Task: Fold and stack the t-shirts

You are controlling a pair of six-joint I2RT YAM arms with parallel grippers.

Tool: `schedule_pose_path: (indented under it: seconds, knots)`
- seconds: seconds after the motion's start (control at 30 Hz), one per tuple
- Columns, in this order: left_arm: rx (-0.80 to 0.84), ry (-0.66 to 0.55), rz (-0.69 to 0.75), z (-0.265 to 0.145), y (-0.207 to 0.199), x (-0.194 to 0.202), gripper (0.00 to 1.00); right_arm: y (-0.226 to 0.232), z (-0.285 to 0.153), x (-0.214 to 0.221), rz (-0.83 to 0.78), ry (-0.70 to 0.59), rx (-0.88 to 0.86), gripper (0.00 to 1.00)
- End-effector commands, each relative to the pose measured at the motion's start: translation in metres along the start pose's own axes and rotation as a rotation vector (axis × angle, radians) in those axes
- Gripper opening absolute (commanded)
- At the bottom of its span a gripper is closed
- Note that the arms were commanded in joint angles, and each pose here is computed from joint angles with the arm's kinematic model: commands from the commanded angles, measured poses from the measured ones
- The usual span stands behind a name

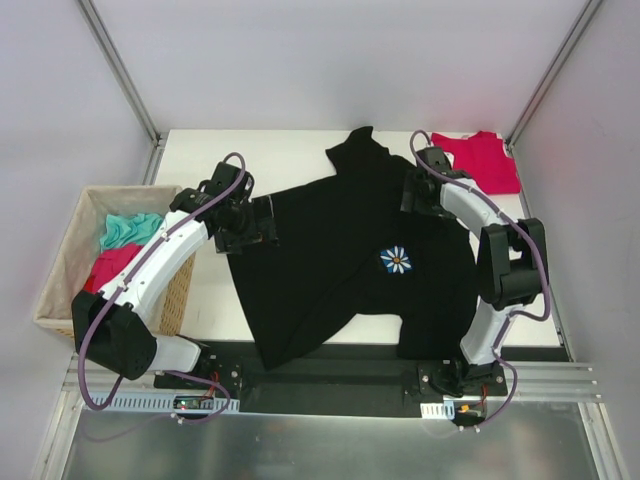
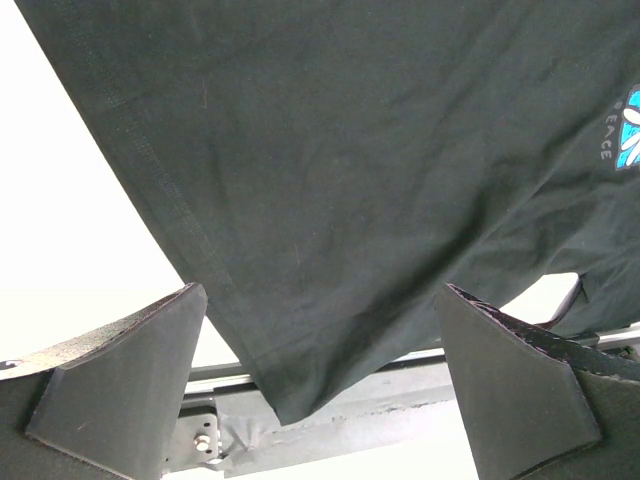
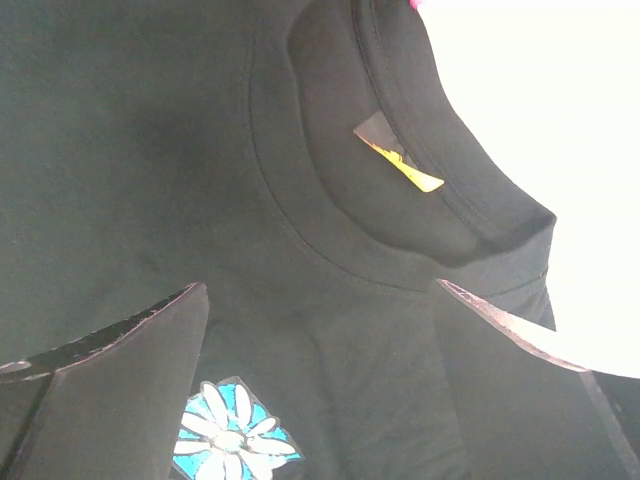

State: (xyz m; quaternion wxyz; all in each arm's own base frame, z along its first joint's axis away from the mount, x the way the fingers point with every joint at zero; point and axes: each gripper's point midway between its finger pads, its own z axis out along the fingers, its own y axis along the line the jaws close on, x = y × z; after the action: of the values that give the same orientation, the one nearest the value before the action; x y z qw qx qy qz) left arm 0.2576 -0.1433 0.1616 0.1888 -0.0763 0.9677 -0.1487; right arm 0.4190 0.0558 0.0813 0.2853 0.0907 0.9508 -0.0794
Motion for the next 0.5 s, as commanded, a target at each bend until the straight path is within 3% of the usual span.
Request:
schedule_pose_path:
  seconds: [0.0,0.47]
  knots:
    - [-0.009,-0.007,0.03,-0.007,0.002,0.002,0.99,-0.008,0.004,0.004,-0.024,0.039,0.035,0.97]
    - [-0.031,-0.002,0.035,0.0,-0.002,-0.011,0.99,-0.016,0.021,0.016,-0.134,0.137,0.099,0.97]
